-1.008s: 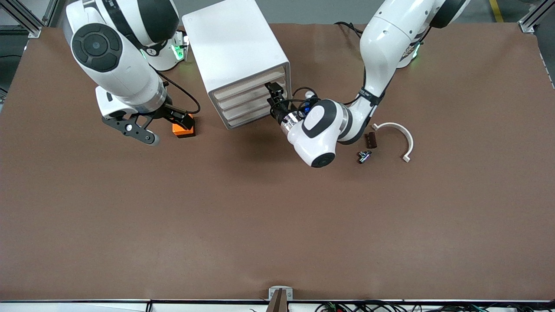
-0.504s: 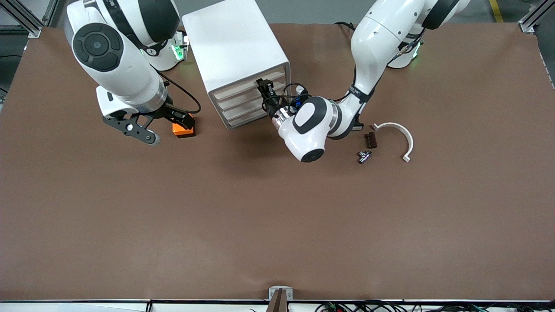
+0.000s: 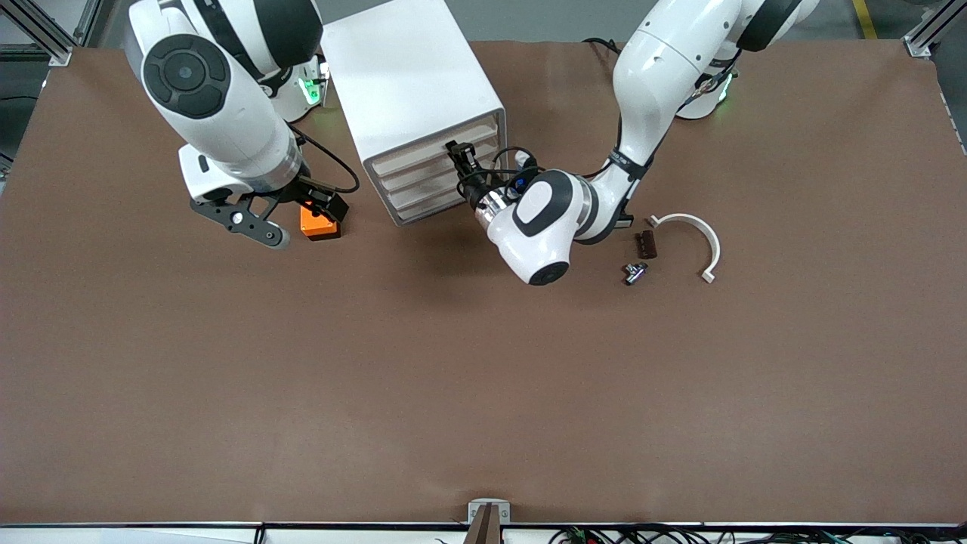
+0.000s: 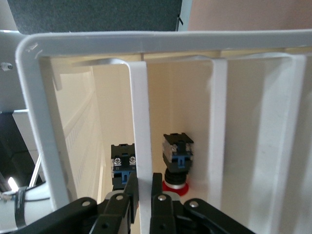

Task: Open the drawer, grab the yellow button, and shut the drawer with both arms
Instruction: 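Pull the drawer open with the left gripper while the right gripper approaches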

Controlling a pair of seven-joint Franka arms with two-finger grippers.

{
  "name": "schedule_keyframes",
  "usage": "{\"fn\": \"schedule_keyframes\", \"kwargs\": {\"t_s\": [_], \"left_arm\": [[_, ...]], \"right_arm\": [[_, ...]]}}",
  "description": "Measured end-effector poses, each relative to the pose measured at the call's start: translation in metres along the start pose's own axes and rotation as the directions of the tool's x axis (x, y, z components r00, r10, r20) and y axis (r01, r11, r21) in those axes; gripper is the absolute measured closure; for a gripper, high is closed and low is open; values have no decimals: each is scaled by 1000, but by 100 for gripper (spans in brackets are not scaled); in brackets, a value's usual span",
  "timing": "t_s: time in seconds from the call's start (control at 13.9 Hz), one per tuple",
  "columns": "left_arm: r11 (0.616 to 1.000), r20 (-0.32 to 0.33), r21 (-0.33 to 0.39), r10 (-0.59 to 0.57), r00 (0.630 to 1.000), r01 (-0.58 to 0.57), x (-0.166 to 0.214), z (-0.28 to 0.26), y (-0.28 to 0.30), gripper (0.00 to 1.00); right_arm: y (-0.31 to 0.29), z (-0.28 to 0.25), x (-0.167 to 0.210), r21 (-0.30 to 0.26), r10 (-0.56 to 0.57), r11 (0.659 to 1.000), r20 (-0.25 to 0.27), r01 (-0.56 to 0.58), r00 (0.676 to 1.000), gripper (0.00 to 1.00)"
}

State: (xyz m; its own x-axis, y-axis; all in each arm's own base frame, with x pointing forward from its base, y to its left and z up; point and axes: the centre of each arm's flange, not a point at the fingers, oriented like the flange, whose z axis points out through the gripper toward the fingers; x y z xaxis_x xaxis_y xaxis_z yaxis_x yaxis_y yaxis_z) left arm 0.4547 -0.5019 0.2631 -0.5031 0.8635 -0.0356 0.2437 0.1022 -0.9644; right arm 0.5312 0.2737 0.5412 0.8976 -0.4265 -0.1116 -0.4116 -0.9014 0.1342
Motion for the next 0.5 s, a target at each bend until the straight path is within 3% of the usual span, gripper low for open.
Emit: {"fn": "schedule_keyframes", "kwargs": {"t_s": [0.5], "left_arm": [[993, 181, -117, -13, 983, 35, 26, -134, 18, 86]], "right_arm": [[-43, -1, -51, 36, 142, 989, -20, -141, 990, 0]]}}
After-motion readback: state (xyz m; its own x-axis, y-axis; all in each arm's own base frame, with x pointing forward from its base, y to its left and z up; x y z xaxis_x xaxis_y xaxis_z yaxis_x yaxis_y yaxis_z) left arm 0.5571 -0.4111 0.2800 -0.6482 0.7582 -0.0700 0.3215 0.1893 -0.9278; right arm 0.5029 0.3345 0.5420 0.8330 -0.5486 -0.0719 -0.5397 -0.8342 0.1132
